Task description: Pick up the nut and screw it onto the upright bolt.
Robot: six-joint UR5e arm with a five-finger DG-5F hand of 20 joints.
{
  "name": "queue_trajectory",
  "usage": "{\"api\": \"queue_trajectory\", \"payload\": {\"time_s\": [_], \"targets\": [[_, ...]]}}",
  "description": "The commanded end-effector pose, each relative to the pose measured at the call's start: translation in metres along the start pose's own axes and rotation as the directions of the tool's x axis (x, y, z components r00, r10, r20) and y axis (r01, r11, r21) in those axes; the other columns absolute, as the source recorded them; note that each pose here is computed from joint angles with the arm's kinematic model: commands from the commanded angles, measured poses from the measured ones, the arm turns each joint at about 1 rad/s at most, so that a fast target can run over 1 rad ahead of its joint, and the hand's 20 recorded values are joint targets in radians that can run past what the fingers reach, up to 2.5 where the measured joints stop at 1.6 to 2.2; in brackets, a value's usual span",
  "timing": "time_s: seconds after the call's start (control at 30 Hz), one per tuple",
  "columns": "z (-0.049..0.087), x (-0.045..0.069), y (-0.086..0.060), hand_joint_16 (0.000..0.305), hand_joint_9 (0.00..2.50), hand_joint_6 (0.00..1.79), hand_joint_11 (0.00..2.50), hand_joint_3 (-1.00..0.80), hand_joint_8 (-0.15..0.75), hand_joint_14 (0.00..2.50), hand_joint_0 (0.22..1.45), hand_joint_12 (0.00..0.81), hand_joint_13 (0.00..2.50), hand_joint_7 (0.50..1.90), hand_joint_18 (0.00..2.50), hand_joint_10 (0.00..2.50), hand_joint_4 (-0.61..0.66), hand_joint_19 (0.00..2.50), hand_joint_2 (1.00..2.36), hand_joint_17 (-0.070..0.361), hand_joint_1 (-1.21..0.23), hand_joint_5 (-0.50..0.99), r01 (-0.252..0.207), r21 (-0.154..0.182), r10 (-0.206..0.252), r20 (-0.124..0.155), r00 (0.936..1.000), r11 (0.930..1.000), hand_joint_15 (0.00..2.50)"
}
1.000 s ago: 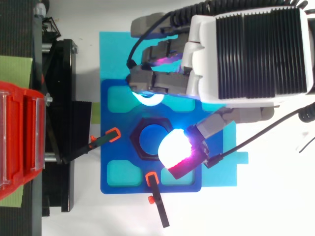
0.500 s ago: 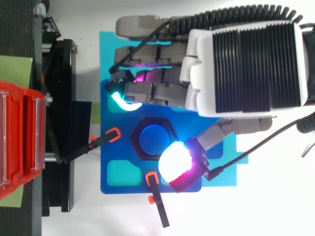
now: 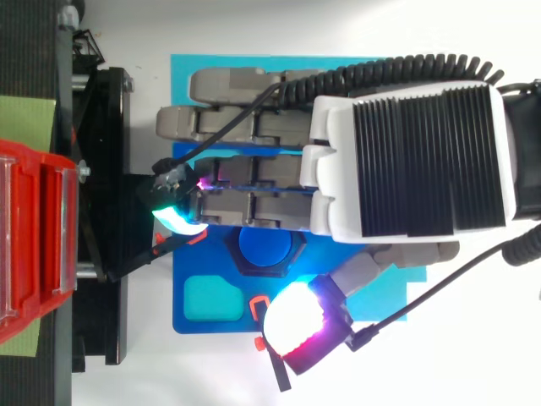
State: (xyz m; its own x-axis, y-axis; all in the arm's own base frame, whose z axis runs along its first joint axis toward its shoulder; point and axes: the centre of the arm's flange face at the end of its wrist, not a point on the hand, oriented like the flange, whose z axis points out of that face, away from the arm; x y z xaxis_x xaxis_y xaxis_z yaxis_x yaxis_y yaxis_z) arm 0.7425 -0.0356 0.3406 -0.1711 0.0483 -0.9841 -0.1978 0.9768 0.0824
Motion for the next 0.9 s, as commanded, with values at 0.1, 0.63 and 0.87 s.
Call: {"api": "queue_trajectory", "payload": {"time_s": [0.1, 0.63, 0.87], "targets": [[0.0005, 0.0002, 0.0019, 0.037, 0.0, 0.5, 0.0, -0.5, 0.117, 0.0, 0.45, 0.285, 0.0, 0.59, 0.0, 0.0, 0.14, 0.0, 1.0, 0.083, -0.06, -0.19, 0.0, -0.001, 0.0, -0.001, 1.0, 1.0, 0.0], [-0.001, 0.0088, 0.0026, 0.035, 0.06, 0.5, 0.0, -0.5, 0.162, 0.0, 0.46, 0.281, 0.0, 0.68, 0.0, 0.0, 0.18, 0.0, 1.0, 0.08, -0.11, -0.17, -0.003, -0.001, 0.003, -0.021, 0.9998, 1.0, 0.0], [-0.0013, 0.0097, 0.0026, 0.033, 0.13, 0.5, 0.0, -0.5, 0.186, 0.0, 0.48, 0.277, 0.0, 0.82, 0.0, 0.0, 0.22, 0.0, 1.0, 0.075, -0.14, -0.14, -0.003, -0.001, 0.003, -0.024, 0.9997, 1.0, 0.0]]}}
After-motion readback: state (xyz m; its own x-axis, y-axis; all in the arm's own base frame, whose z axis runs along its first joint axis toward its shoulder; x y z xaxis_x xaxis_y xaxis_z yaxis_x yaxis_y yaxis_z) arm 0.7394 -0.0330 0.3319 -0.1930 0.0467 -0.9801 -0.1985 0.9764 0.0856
